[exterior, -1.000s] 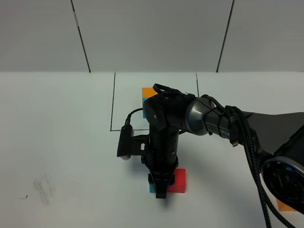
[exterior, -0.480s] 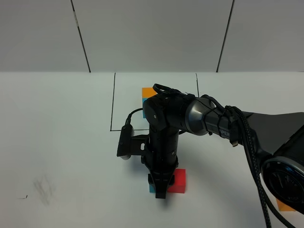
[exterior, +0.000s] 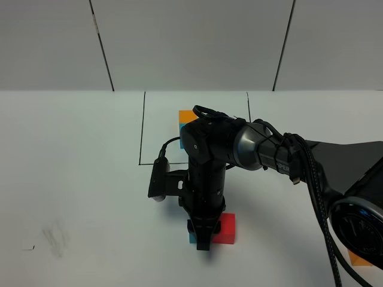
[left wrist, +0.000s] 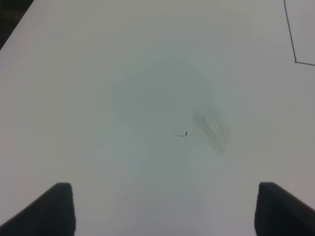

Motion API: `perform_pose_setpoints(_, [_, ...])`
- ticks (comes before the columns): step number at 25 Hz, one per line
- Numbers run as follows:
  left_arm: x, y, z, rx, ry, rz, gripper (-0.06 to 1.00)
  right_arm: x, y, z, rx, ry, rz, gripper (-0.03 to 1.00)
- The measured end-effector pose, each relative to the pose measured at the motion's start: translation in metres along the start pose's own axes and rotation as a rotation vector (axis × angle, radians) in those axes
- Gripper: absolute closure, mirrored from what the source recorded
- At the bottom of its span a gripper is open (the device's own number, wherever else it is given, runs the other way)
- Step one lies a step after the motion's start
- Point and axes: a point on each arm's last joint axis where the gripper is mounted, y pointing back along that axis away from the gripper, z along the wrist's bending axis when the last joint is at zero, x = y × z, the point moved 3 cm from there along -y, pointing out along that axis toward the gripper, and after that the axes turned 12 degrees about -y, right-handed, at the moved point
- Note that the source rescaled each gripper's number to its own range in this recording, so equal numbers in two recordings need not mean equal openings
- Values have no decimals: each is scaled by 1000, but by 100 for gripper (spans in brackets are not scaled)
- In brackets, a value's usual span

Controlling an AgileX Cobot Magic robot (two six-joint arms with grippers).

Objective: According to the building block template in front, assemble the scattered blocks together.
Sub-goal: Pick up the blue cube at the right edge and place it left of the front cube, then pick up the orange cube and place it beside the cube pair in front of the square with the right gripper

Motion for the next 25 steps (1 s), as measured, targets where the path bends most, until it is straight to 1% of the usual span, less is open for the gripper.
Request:
perform_pose_setpoints(1, [0, 0, 0, 0, 0, 0, 13, 1, 0, 0, -3, 0, 5, 88])
perform_pose_setpoints(2, [0, 0, 0, 0, 0, 0, 13, 1, 0, 1, -6, -3, 8, 81])
perform_pose_setpoints(4, [0, 0, 0, 0, 0, 0, 13, 1, 0, 1, -6, -9, 9, 64])
perform_pose_setpoints(7, [0, 0, 0, 0, 0, 0, 13, 1, 0, 1, -5, -21, 7, 31])
perform_pose_setpoints(10, [0, 0, 0, 0, 0, 0, 13, 0, 0, 0, -2, -32, 3, 7])
perform_pose_setpoints(11, [0, 0, 0, 0, 0, 0, 13, 0, 0, 0, -2, -35, 2, 3])
perform_pose_setpoints(14, [0, 0, 0, 0, 0, 0, 13, 0, 1, 0, 0, -44, 0, -3])
perform_pose_setpoints(18, [0, 0, 0, 0, 0, 0, 13, -1, 13, 0, 17, -44, -23, -3])
perform_pose_setpoints(22, [0, 0, 0, 0, 0, 0, 13, -2, 55, 3, 60, -58, -97, -3])
perform_pose_setpoints(25, [0, 0, 0, 0, 0, 0, 13, 1, 93, 8, 95, -105, -160, -3])
